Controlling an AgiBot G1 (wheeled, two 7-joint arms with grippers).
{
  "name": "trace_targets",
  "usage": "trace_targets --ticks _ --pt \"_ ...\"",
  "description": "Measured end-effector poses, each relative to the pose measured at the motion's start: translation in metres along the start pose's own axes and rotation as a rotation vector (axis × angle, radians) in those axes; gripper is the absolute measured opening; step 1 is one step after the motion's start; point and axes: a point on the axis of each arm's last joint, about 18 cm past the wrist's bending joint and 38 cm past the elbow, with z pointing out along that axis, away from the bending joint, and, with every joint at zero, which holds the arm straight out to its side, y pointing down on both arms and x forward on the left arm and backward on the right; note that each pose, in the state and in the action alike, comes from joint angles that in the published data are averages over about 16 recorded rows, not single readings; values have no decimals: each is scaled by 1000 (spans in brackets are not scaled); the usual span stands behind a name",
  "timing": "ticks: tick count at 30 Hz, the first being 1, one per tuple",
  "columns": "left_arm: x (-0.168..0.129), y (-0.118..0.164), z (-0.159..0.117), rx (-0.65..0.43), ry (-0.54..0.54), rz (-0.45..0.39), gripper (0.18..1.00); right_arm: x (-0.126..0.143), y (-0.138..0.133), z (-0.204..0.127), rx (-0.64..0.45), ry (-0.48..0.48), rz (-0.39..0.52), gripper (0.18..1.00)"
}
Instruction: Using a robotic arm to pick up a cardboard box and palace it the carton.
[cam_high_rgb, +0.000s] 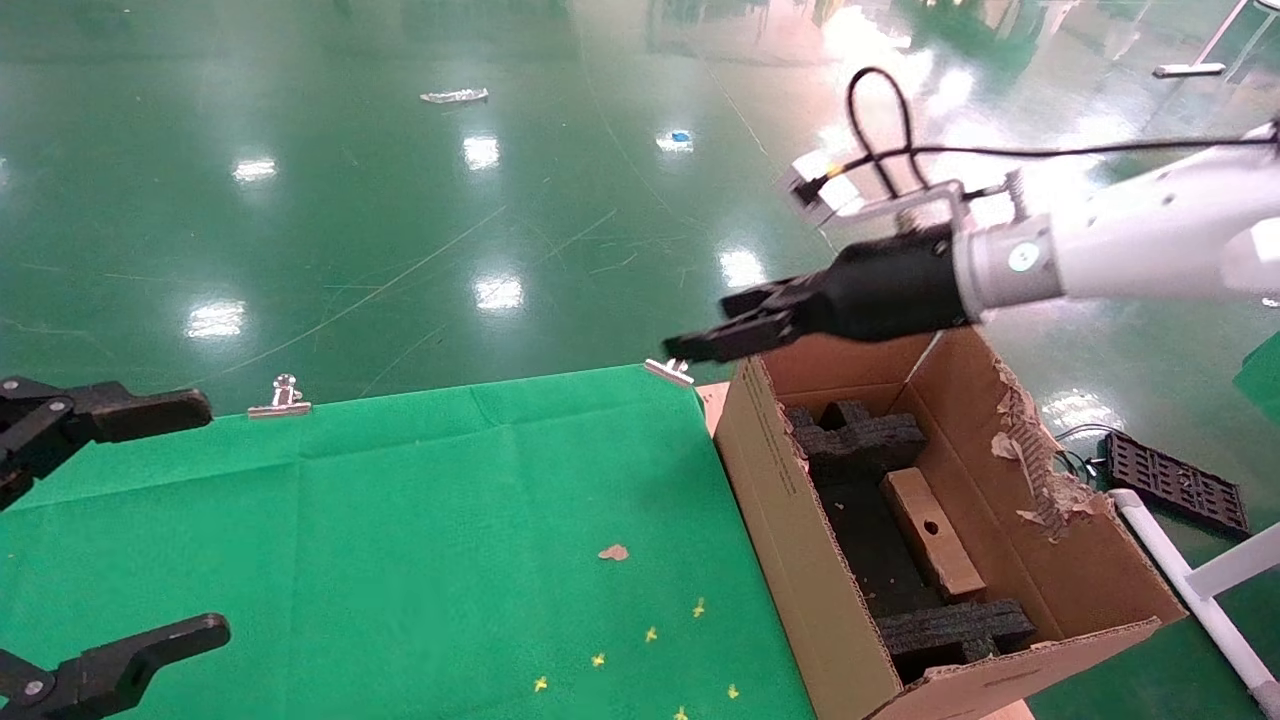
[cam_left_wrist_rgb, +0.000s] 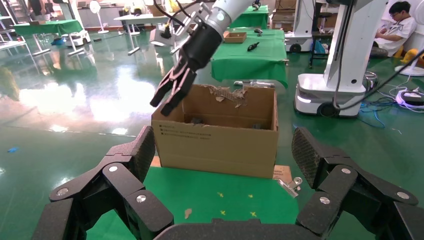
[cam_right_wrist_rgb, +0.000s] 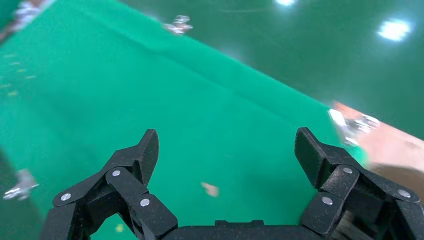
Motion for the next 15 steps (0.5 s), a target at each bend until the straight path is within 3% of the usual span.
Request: trace_targets --ticks 15 --pt "0 0 0 0 0 0 1001 -72 16 20 203 -298 -178 1000"
